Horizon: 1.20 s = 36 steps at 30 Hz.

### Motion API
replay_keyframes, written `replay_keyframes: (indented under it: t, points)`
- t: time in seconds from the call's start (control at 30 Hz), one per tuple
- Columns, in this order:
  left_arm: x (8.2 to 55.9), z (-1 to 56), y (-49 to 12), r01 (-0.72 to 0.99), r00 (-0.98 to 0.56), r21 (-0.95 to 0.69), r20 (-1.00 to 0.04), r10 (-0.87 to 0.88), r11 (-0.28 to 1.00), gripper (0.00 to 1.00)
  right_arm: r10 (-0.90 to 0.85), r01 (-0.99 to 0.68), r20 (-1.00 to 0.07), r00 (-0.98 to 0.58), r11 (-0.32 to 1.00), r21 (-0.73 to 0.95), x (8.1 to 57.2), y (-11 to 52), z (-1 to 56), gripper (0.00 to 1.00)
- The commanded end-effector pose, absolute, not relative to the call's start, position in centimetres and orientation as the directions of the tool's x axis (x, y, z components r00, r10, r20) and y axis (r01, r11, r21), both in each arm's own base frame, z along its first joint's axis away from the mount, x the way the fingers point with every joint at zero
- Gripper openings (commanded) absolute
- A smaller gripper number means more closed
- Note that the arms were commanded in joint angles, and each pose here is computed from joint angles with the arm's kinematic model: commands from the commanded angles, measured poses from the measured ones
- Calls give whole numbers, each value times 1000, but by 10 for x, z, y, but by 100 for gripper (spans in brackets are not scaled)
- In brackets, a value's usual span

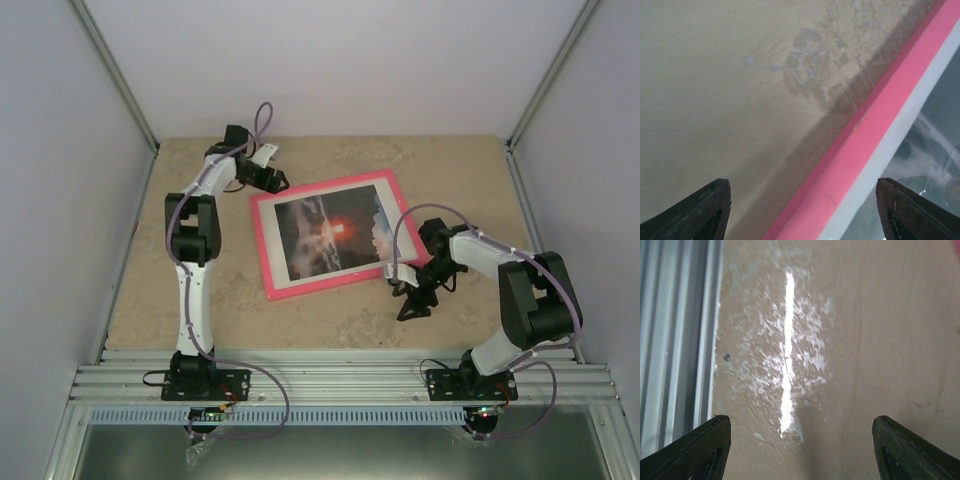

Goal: Put the photo into the frame

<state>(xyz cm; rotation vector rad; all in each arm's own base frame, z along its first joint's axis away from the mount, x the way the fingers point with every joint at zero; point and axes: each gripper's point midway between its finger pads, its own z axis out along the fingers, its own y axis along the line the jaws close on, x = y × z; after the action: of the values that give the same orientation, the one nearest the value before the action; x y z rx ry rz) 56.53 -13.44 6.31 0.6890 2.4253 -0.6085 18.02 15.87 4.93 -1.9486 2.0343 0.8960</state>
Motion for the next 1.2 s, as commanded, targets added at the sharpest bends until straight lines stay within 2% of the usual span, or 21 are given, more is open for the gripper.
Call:
replay_keyframes:
  t: [0.0, 0.17, 0.5, 0.67, 0.83, 1.0, 1.17]
  points:
    - [549, 58, -159, 615, -727, -286, -568, 387, 735, 81, -886, -969, -443, -135, 25, 245, 201, 152, 22, 78]
    - [505, 41, -160, 655, -732, -326, -496, 467, 682, 77, -892, -968, -404, -203, 121, 220, 232, 153, 8, 78]
    - [393, 26, -144, 723, -691, -361, -393, 607, 589, 75, -795, -901, -435, -424, 324, 287, 317, 167, 12, 79]
    - [330, 23, -142, 733, -675, -426, -365, 641, 530, 74, -746, -873, -461, -481, 357, 332, 347, 181, 16, 79]
    - [290, 25, -136, 746, -656, -437, -353, 667, 502, 74, -746, -872, -464, -477, 339, 353, 349, 184, 20, 79]
    - [292, 36, -132, 751, -657, -410, -381, 651, 518, 76, -749, -856, -449, -487, 309, 413, 319, 181, 25, 79]
    - [349, 51, -111, 662, -745, -405, -448, 495, 630, 77, -719, -826, -441, -538, 346, 445, 309, 176, 32, 78]
